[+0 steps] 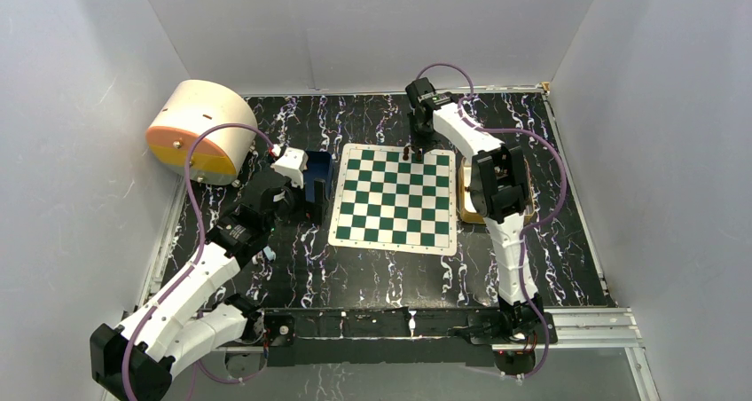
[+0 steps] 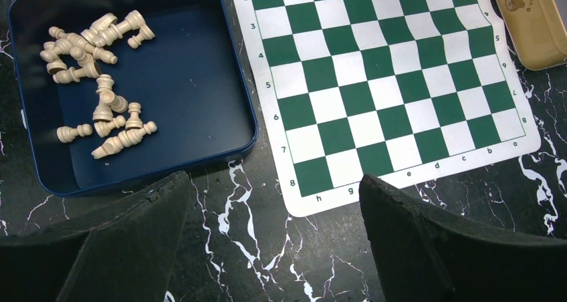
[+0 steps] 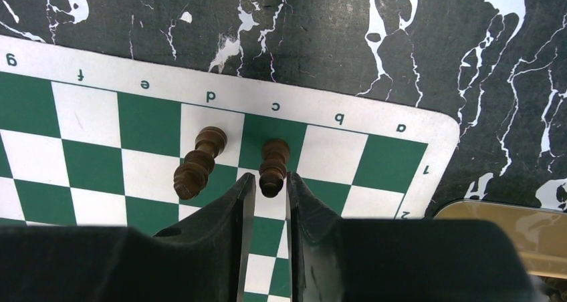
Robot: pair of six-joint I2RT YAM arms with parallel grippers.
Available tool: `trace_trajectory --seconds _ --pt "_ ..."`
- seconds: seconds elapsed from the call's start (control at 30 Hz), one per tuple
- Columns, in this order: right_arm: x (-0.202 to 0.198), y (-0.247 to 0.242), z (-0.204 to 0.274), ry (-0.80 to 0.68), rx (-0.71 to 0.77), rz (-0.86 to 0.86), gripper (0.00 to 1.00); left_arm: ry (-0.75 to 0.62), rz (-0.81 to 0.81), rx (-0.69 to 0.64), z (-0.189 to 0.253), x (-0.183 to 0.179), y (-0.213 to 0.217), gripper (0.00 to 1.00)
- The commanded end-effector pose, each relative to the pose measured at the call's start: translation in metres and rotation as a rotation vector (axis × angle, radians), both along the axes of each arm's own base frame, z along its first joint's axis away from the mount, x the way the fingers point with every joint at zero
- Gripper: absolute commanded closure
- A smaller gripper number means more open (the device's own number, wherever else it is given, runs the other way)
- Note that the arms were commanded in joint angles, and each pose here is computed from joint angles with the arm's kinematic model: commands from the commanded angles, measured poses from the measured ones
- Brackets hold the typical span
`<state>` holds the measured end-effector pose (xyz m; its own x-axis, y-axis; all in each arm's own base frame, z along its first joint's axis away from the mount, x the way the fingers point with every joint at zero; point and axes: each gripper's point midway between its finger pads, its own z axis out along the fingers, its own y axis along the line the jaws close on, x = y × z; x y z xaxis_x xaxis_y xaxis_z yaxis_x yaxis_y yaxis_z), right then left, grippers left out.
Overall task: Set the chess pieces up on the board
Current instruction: Place the chess piece on the chessboard.
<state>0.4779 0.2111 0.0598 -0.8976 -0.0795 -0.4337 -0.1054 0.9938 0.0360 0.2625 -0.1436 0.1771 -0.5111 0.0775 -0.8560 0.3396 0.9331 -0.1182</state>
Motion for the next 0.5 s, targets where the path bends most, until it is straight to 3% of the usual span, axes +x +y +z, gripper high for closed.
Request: trace_trajectory --seconds 0.0,0.47 --pt "0.009 0.010 0.008 -0.027 0.026 0.010 0.67 -0.034 0.014 -0.006 0.009 0.002 0.004 0.06" --pt "0.011 0.010 0.019 -0.043 0.025 0.008 0.69 -0.035 0.014 -0.007 0.008 0.001 0.004 0.06"
